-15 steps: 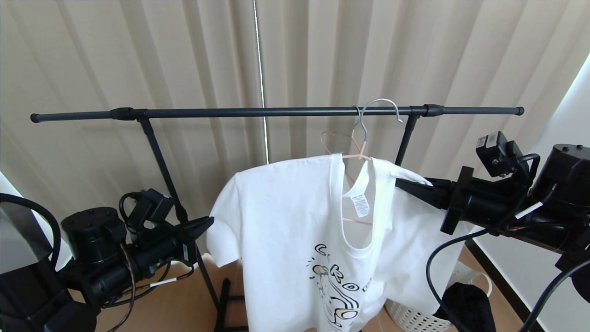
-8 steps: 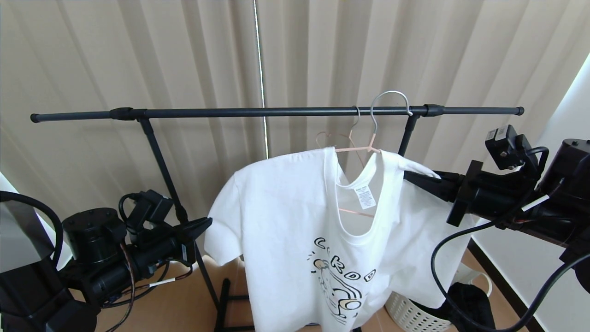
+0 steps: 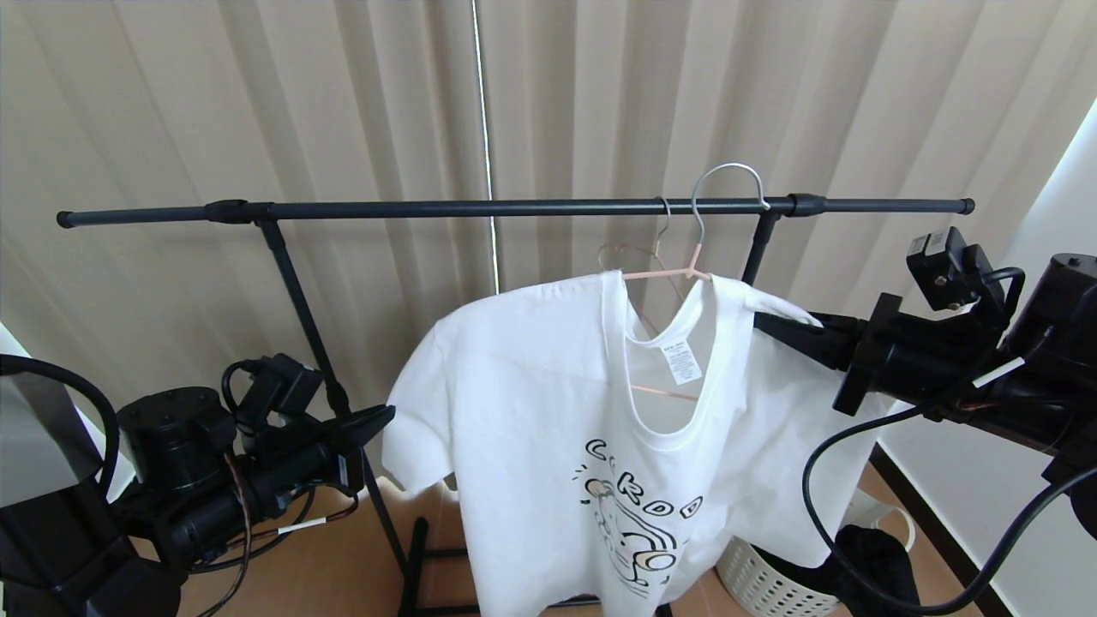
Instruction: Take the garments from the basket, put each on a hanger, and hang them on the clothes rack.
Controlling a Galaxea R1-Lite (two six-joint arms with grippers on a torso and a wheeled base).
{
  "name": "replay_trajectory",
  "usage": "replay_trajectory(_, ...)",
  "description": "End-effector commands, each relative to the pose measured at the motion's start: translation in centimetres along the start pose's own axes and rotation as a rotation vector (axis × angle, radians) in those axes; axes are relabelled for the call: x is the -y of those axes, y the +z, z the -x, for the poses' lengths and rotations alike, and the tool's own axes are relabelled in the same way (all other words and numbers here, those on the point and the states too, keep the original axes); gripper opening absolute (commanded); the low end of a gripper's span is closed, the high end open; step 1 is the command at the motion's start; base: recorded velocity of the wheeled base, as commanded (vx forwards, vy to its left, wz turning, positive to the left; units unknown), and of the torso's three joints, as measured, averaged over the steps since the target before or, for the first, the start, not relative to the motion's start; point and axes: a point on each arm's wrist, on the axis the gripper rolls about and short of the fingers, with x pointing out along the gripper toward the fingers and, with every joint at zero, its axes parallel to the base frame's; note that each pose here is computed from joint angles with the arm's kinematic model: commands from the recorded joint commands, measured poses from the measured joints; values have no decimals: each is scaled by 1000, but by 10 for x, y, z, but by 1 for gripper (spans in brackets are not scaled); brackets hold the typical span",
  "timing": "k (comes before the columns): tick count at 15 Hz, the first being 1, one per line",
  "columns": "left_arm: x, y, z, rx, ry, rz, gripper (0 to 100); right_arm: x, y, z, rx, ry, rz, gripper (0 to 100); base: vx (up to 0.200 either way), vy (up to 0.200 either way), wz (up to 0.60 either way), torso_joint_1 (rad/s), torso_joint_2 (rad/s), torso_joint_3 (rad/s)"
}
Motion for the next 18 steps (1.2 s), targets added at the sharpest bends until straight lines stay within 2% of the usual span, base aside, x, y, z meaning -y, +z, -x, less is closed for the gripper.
replay_trajectory(1,0,0,0,-1,1,1,0,1,1,1,4,12,1,0,0,0,0,0,0,0)
replay_trajectory(17,1,0,0,2,-1,-6,0,7,2,5,8,-1,4,0,0,0,0,0,0,0)
replay_trajectory(18,1,0,1,2,-1,-6,100,7,2,5,9,-1,5,0,0,0,0,0,0,0)
